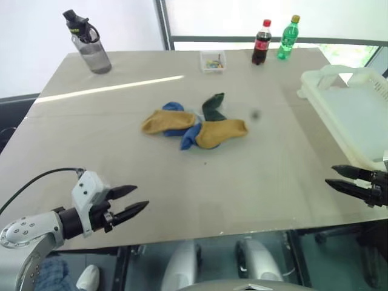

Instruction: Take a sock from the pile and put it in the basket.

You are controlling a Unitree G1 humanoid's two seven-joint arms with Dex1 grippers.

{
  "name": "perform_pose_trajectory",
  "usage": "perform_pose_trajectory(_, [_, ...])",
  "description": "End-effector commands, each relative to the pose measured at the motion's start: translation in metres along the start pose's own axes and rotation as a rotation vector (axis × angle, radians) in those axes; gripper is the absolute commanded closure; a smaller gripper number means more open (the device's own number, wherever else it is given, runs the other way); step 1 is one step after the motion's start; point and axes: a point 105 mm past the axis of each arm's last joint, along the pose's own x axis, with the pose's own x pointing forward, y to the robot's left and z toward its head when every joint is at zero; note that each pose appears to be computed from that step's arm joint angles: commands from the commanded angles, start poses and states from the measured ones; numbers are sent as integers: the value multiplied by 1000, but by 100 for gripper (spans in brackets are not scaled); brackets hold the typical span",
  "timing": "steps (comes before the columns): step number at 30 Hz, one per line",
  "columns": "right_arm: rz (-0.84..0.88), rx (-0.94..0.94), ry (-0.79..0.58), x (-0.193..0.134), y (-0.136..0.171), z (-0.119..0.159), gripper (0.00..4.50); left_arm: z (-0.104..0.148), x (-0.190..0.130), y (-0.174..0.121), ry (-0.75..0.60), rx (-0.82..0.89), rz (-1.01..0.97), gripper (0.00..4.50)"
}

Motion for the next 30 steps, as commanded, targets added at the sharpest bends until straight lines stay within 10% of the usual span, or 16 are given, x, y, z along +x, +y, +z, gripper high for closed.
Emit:
perform_pose_trajectory(1, [2, -63, -17, -11, -2, 13, 137, 11, -9, -7, -28, 33, -9, 140])
perform_pose_trajectory(30, [21, -120, -65, 1, -4, 20, 137, 19, -5, -1, -57, 54, -7, 140])
